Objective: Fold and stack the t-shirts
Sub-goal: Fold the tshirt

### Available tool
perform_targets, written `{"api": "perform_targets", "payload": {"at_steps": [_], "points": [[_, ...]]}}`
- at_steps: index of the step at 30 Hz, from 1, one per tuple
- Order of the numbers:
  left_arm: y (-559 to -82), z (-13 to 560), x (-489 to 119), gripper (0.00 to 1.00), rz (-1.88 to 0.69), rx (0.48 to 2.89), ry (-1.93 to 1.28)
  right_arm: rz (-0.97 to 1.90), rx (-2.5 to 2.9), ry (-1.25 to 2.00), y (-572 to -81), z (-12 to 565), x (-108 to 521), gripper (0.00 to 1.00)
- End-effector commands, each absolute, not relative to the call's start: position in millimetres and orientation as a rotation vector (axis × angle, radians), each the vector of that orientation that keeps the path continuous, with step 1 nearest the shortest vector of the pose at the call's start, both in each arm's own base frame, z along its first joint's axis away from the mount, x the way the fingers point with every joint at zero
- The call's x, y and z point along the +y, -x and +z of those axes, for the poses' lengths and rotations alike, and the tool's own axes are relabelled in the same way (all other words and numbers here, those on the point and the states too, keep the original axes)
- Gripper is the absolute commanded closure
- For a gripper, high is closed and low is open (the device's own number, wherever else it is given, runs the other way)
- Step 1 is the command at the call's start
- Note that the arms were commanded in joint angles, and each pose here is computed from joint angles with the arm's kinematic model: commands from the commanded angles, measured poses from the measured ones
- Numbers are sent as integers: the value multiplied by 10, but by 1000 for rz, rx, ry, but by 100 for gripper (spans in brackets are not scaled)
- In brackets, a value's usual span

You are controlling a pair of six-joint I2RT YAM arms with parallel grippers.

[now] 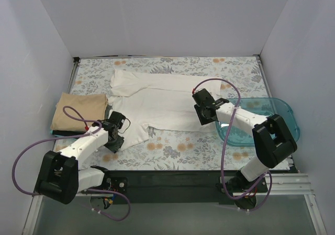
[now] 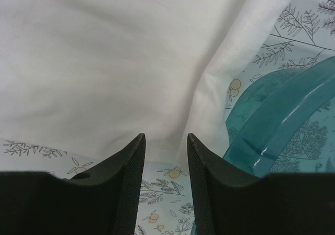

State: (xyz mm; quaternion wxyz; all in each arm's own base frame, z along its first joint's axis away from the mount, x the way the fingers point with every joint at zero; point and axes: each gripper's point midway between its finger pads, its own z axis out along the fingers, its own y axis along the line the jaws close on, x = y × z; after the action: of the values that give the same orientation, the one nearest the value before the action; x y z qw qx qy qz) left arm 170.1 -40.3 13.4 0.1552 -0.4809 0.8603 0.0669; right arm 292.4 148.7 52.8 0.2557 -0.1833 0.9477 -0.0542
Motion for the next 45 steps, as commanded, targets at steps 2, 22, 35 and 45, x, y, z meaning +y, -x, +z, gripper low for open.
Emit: {"api": "perform_targets", "payload": {"at_steps": [2, 22, 35, 45], "points": [[-1950, -6, -414, 100, 183, 2388, 1402, -290, 2565, 480, -2907, 575, 1274, 55], [-2099, 164, -379, 100, 110, 2326, 1298, -298, 2625, -15, -2669, 254, 1123, 45], [-2356, 376, -425, 100, 80, 2283, 1271, -295, 2772, 99, -2512, -102, 1174, 73], [-2500, 587, -431, 100, 57, 2237, 1255, -213, 2717, 181, -2653, 116, 1289, 99]]}}
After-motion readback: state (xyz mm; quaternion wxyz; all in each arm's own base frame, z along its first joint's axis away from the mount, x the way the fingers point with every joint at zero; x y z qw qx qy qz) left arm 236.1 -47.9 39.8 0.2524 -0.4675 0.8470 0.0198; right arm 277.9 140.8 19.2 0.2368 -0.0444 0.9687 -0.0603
